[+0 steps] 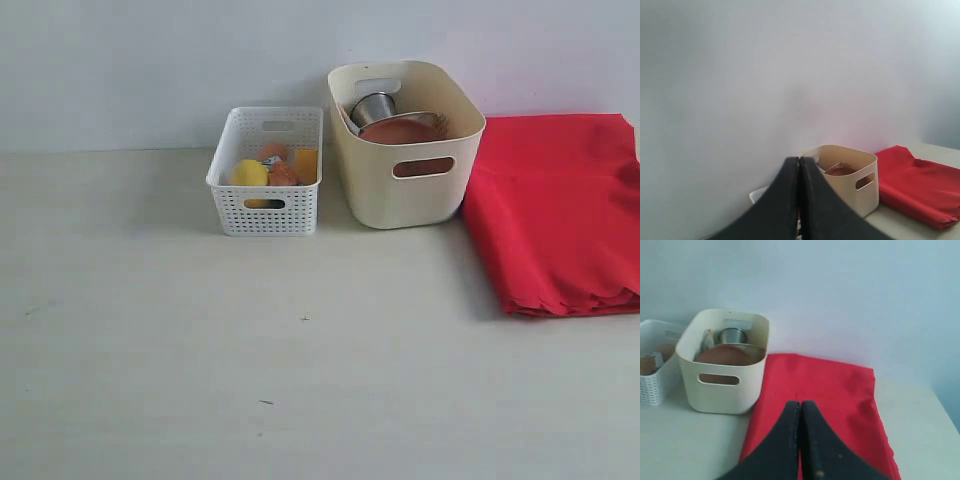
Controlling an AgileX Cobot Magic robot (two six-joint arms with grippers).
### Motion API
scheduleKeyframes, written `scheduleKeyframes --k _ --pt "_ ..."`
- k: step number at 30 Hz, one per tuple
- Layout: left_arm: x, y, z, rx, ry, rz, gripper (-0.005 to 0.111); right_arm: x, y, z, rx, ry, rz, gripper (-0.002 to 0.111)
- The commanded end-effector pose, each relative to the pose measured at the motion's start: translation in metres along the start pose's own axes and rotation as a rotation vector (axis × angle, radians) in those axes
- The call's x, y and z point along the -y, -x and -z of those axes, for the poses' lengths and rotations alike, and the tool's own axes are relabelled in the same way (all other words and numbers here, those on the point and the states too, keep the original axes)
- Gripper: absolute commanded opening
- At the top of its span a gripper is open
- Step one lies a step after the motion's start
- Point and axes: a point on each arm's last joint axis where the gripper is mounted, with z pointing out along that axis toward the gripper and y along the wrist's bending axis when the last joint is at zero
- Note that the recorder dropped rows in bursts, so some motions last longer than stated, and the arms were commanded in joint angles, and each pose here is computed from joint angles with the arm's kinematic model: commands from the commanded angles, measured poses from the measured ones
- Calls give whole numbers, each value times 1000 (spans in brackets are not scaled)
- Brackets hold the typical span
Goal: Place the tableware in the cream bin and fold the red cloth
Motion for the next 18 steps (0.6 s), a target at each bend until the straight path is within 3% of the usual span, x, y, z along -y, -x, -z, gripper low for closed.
scheduleKeyframes --k 1,10,18 --pt "1 -9 3 -44 -4 44 1 -10 -15 27 73 67 28 0" --pt "1 -12 2 -55 2 71 1 -20 -55 36 81 132 -3 0" --pt "2 -21 1 -91 -4 57 1 -22 -69 29 34 137 -29 0"
